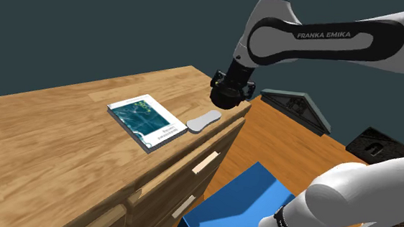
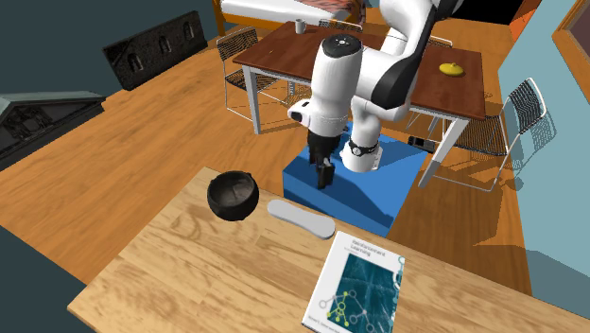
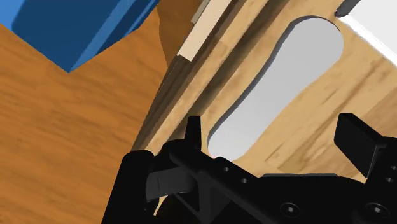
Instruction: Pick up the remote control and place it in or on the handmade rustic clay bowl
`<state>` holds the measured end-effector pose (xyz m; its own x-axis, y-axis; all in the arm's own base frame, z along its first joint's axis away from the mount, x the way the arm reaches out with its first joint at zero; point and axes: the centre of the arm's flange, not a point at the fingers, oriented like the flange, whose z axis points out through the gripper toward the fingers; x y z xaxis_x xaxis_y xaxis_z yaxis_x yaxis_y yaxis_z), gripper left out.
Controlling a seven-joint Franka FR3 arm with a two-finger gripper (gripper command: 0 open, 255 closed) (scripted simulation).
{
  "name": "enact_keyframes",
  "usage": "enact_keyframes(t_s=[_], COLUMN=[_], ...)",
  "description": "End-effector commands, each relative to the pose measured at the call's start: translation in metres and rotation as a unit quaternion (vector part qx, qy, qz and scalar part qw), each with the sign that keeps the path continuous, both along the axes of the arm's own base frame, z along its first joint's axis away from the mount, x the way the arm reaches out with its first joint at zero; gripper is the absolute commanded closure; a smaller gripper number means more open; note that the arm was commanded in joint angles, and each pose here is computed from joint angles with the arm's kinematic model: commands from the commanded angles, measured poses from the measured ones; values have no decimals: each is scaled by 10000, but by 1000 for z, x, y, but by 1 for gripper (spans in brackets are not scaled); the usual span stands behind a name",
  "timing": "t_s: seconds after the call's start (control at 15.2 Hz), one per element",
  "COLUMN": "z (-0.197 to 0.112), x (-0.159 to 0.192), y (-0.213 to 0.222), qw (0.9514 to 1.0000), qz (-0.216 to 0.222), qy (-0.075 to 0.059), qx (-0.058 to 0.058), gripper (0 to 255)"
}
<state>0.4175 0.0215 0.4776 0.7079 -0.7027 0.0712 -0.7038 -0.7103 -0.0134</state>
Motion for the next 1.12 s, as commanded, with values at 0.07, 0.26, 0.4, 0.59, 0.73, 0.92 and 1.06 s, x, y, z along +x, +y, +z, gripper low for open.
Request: enact_keyframes(t_s=[0.07,0.26,0.4,0.59,0.73,0.92,1.06], z=[-34,-69,-92,-109,-120,-136,-144], x=[24,45,58,64,65,65,65], y=[-5,-11,-17,-21,-20,-20,-20], qw=[9956,9834,9709,9632,9632,9632,9632], qz=[-923,-1795,-2368,-2659,-2659,-2659,-2659], qy=[57,119,160,180,180,180,180], qx=[123,239,315,354,354,354,354], gripper=[0,0,0,0,0,0,0])
